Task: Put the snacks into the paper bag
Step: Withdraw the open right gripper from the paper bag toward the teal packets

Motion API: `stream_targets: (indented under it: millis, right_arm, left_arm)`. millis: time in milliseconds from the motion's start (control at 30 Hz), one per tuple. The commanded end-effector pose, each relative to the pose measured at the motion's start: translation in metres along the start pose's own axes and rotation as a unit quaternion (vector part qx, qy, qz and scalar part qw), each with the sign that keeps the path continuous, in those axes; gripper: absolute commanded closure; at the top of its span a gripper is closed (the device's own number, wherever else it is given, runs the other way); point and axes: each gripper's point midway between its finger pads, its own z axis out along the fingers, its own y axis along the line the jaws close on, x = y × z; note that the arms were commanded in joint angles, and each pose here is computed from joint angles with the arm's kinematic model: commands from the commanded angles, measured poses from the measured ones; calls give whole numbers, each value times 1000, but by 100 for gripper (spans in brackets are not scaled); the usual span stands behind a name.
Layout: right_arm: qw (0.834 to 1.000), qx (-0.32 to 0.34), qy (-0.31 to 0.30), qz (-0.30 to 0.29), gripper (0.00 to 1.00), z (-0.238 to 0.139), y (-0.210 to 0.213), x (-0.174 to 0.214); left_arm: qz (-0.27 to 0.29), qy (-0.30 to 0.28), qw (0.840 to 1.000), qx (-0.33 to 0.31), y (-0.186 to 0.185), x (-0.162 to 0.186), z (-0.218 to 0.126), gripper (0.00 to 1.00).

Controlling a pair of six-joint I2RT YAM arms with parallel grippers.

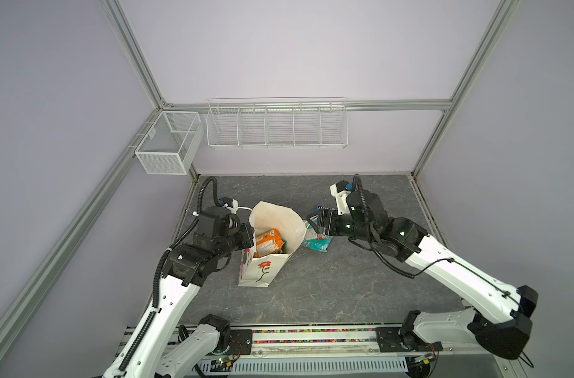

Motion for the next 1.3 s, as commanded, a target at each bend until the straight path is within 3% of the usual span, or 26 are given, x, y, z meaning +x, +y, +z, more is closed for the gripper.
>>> stream_targets:
  millis: [0, 167, 433, 667, 1000, 1267]
  right_arm:
    - [999, -33, 8, 11, 28, 9, 10, 1]
    - [999, -46, 22, 15, 49, 19, 16, 4]
    - [996, -90, 5, 3, 93, 10, 41, -15]
    - [986, -153, -23, -61, 93, -22, 84, -43]
    - [992, -111, 44, -37, 88, 11, 38, 5]
    - [992, -107, 53, -43, 81, 10, 31, 13]
  left_arm:
    - [1, -14, 1000, 4, -1, -5, -2, 100]
    - [1, -13, 1000, 3, 0, -5, -2, 100]
    - [1, -11, 1000, 2, -1, -7, 3, 100]
    - [-6, -14, 1000, -4, 1, -9, 9, 100]
    - [-15, -6, 1000, -8, 5, -3, 21, 100]
    - [-15, -19, 999, -23, 10, -8, 17, 100]
